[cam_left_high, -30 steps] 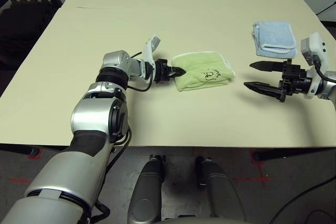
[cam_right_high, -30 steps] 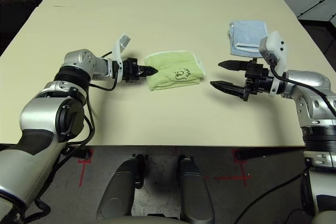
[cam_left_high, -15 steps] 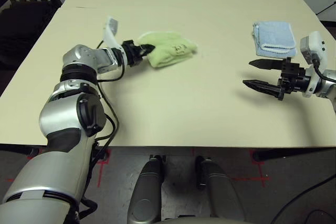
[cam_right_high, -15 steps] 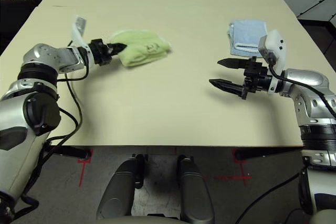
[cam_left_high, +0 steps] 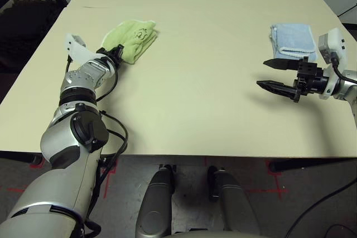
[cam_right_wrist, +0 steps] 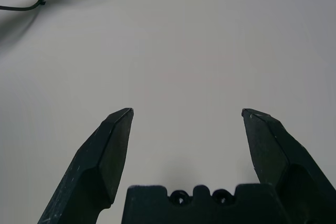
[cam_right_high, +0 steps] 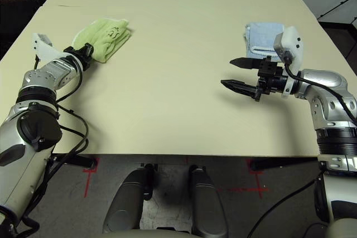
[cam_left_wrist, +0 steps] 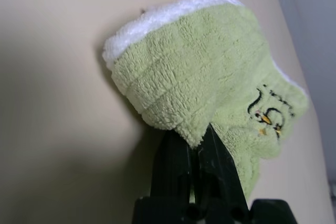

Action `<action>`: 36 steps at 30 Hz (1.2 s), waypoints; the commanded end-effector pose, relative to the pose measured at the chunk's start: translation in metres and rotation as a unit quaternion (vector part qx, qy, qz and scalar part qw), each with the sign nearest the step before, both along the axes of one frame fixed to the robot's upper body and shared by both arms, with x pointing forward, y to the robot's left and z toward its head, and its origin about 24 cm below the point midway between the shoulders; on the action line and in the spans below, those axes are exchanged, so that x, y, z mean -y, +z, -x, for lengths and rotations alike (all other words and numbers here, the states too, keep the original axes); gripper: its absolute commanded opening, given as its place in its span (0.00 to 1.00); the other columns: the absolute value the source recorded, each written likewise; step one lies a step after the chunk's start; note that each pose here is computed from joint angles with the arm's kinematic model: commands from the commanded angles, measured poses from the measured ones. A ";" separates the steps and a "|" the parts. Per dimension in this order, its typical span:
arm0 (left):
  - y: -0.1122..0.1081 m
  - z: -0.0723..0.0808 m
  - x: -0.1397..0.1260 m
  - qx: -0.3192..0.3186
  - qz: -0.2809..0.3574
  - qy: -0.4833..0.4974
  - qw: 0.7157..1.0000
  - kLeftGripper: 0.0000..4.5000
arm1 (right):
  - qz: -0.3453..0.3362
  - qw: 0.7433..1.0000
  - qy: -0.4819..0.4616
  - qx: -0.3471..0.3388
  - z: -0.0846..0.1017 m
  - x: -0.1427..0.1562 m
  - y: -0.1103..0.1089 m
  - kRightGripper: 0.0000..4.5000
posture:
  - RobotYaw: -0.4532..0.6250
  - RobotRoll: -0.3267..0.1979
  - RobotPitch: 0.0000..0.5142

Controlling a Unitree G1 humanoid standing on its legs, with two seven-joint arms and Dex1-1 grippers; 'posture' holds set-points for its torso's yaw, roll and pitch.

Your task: Fold the towel and set it aside.

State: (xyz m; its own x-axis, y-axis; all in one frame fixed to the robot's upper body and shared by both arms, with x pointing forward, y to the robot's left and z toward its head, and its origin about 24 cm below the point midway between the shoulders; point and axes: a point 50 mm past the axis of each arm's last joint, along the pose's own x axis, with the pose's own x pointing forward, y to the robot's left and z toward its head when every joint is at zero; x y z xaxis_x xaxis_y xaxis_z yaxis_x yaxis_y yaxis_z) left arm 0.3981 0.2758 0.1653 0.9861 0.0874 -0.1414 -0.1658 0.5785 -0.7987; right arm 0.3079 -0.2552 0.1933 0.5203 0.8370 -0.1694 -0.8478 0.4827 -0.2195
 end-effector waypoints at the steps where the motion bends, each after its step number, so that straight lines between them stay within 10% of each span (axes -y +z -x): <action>1: 0.000 0.007 -0.018 0.012 0.006 0.064 0.998 0.00 | 0.006 1.000 0.004 0.001 -0.001 -0.002 -0.001 1.00 | 0.49 0.62 0.39; 36: 0.002 0.024 -0.032 0.003 -0.005 0.045 0.999 0.00 | 0.012 1.000 0.014 0.009 -0.009 -0.006 0.000 1.00 | 0.50 0.62 0.37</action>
State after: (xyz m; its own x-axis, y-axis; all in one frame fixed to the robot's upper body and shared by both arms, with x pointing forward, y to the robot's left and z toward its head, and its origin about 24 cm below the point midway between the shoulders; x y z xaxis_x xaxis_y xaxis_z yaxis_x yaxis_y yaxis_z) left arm 0.3780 0.3039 0.1696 0.9736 0.1902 -0.1261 -0.2128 0.5572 -0.8027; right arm 0.3157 -0.2481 0.1941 0.4976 0.8501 -0.1727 -0.8580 0.4530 -0.2421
